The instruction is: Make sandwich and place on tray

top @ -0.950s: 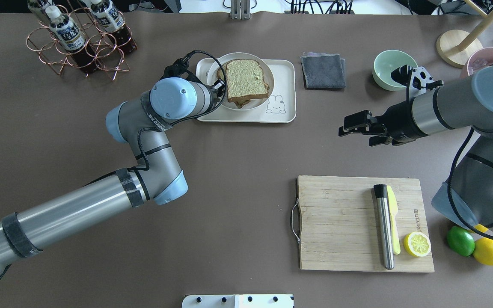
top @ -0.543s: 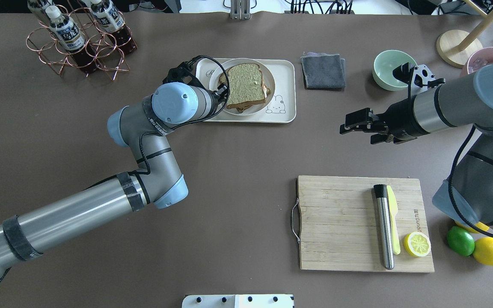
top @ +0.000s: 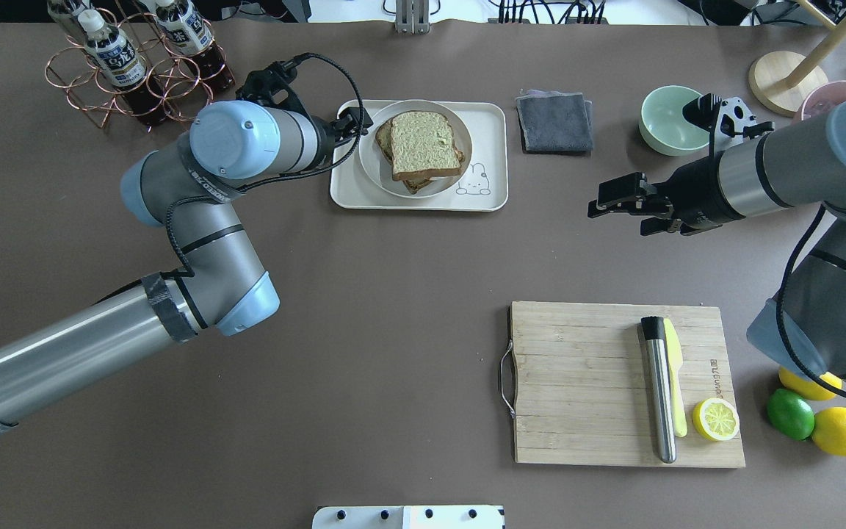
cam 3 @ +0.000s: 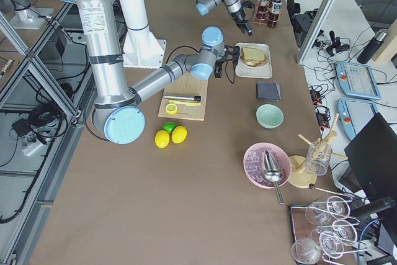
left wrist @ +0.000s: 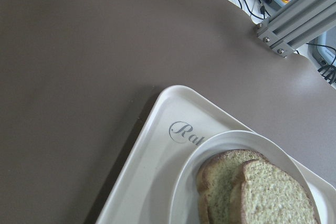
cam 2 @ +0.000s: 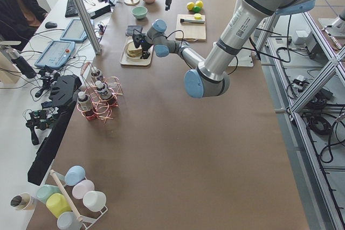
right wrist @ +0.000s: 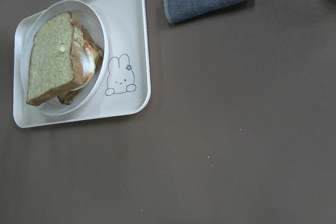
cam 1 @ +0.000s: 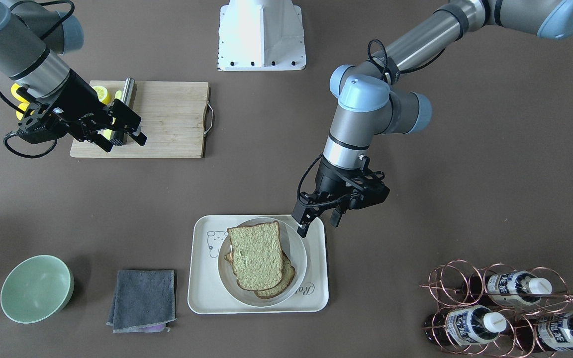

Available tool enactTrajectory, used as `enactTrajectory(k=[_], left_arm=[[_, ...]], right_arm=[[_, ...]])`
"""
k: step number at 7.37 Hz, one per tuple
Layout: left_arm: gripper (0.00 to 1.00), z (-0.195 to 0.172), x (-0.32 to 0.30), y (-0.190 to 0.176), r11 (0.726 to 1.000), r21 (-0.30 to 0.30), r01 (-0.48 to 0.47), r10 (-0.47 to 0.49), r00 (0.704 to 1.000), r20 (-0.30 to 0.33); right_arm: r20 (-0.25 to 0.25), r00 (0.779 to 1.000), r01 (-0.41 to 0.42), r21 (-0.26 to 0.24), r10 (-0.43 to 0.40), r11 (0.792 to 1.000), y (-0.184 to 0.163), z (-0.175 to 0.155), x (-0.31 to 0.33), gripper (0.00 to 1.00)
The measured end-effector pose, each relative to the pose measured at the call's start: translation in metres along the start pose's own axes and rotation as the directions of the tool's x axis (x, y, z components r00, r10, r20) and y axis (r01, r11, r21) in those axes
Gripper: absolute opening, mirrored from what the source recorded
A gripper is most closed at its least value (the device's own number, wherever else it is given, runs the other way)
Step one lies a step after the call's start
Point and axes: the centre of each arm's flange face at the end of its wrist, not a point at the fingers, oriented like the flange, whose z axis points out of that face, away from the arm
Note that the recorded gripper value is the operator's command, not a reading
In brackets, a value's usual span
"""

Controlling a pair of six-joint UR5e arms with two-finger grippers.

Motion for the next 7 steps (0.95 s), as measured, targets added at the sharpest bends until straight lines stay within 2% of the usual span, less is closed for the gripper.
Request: enactTrajectory(k=[2,4,5,7], left_arm=[[0.98,-0.027,-0.019,-0.027,0.997,-0.028,-0.068,0.069,0.998,0.009],[0.98,-0.075,-0.036,-0.044,0.981,-0.014,-0.193,0.193,0.981,0.004],[0.98,-0.096,-0.051,-0.054,0.976,-0.001,-0.219,0.219,0.976,-0.002],[0.98,-0.106,-0.068,-0.066,0.973,0.002,-0.23,0.23,0.973,0.015]], right_arm=[[-0.003,0.999,0.032,0.037,-0.032,0.999,-0.014,-0.01,0.005,1.0],[-0.029,0.996,0.083,0.106,-0.081,0.991,-0.039,-0.031,0.021,1.0],[-0.056,0.993,0.108,0.122,-0.102,0.987,-0.051,-0.036,0.036,1.0],[-0.109,0.991,0.092,0.108,-0.08,0.99,-0.062,-0.032,0.059,1.0]])
